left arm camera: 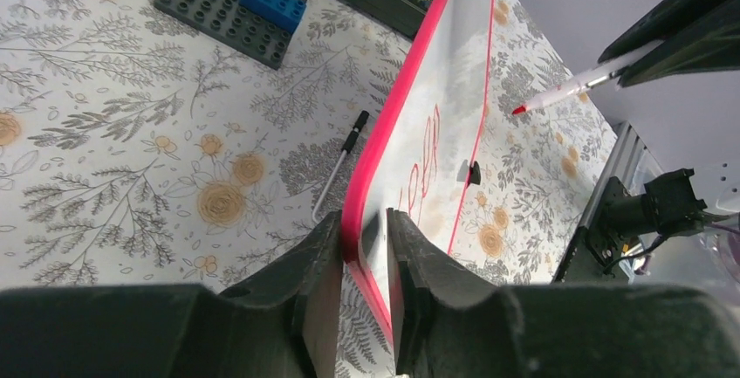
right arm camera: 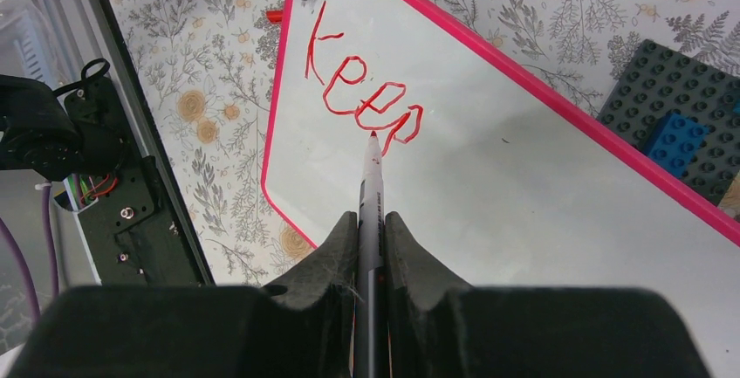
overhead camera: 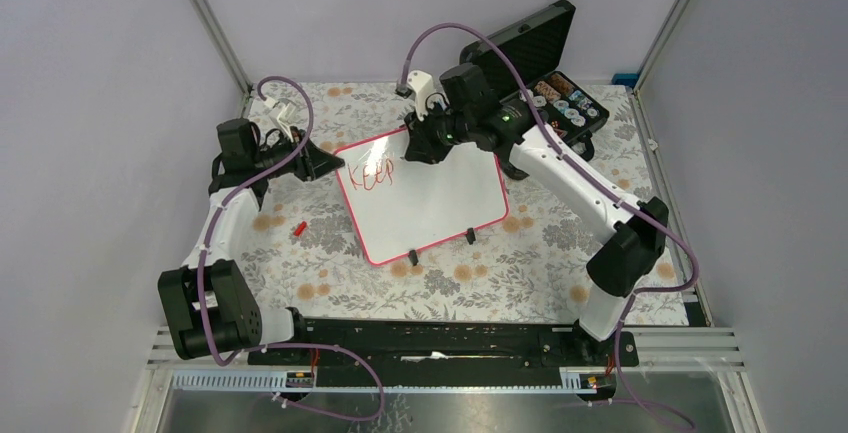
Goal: Write a sentence on the whiteboard
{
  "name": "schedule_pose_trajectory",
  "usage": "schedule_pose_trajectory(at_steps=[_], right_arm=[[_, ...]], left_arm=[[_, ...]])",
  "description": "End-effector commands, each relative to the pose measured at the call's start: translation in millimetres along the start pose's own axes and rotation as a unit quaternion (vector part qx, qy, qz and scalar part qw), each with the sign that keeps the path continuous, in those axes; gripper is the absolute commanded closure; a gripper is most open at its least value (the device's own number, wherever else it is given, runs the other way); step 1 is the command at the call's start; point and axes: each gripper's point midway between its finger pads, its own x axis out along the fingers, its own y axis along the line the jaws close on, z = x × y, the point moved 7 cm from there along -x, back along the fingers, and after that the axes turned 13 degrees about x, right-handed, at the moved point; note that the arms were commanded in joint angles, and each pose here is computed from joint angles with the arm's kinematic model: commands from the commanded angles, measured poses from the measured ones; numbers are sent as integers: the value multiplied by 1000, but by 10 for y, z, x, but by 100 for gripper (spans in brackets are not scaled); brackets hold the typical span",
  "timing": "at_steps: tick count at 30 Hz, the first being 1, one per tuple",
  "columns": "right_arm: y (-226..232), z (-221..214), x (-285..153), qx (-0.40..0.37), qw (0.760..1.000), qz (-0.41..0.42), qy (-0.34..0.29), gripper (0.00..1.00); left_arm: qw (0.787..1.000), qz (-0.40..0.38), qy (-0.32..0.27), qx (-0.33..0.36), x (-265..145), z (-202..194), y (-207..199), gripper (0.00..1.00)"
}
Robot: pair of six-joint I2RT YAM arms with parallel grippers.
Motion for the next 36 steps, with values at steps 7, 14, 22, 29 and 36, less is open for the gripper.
schedule_pose_trajectory(at_steps=[7, 14, 22, 29, 36], right_arm=[[-52, 120, -339, -9, 999, -6, -37, 100], [-205, 58, -395, -2, 999, -15, -33, 100], [-232, 25, -382, -11, 999, -7, -41, 100], [-268, 44, -281, -8, 999, -5, -42, 100], [-259, 18, -128, -9, 1000, -4, -30, 100]], left_arm=[[999, -31, -4, 30, -24, 87, -122, 58], [999, -39, 7, 31, -36, 6, -146, 53], [998, -48, 8, 27, -28, -16, -153, 53], [998, -49, 10, 24, -13, -26, -138, 56], [999, -44, 13, 21, 0, -47, -111, 66]])
